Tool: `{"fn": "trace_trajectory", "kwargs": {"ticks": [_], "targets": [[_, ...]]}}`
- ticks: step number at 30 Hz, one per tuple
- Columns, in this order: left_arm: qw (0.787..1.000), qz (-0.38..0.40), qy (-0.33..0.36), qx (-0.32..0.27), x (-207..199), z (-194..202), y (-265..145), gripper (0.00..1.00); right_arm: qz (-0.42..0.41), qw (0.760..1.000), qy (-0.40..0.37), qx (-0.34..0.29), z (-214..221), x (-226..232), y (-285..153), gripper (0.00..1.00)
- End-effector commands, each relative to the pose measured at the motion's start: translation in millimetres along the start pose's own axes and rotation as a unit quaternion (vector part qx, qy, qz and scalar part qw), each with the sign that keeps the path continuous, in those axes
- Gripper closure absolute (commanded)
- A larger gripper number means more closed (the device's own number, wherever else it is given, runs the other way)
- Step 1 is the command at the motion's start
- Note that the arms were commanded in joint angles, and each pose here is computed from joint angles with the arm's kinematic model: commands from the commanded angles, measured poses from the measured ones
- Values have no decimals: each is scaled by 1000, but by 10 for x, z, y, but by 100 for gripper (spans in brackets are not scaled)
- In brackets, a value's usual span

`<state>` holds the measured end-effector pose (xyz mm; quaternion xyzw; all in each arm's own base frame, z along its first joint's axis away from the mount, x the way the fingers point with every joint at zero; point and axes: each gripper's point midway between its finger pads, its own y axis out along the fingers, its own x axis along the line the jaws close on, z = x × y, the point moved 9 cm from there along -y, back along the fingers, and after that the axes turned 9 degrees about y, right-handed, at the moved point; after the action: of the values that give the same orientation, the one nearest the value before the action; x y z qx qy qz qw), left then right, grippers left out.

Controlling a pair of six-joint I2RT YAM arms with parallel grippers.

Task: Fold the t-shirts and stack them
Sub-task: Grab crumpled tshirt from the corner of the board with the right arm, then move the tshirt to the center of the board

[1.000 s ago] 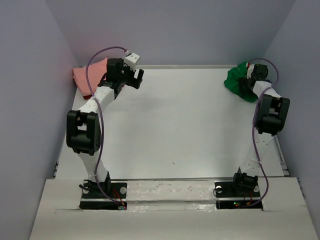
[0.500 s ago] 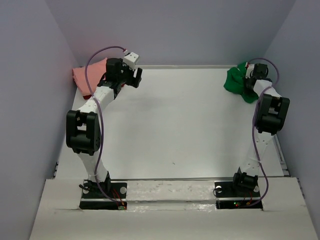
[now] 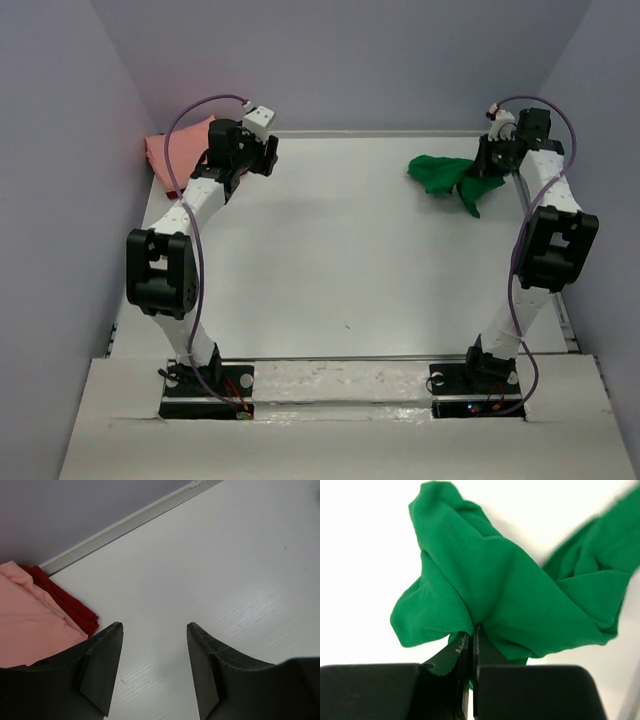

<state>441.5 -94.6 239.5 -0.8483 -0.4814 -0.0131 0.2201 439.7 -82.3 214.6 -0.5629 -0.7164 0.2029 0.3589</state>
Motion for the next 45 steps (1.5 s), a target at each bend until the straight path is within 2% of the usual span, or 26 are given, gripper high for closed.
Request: {"fn": "trace_trajectory", "kwargs": {"ticks": [1,7,14,21,27,31,33,38,42,44,45], "targets": [[999,-21,8,-40,-1,-230,-296,34,-122,992,-29,32,79,676,-203,100],[999,-24,14,-40,-70,-178,-471,29,-179,980,-56,68,269,1195,-316,100],[1000,-4,7,-6,-137,-43,-567,28,-223,965,-79,110,546,1549,-356,100],[1000,-5,3,-17,-194,-7,-692,27,-304,928,-113,183,903,2018,-131,100],[1000,-3,1,-20,-229,22,-737,25,-318,911,-145,221,1022,2346,202,100],[1000,-7,-2,-25,-247,58,-761,25,-310,911,-190,194,1030,2474,409,100],[1000,-6,-4,-23,-264,100,-761,25,-283,920,-214,165,978,2488,452,100],[1000,-9,-6,-24,-253,92,-762,25,-268,927,-225,137,817,2559,540,100],[1000,-1,-10,-27,-269,105,-751,21,-255,928,-245,116,788,2627,622,100],[1000,-1,-10,-26,-270,121,-737,18,-255,925,-245,140,851,2653,715,79],[1000,0,-11,-24,-271,128,-731,13,-259,923,-249,138,824,2709,721,68]]}}
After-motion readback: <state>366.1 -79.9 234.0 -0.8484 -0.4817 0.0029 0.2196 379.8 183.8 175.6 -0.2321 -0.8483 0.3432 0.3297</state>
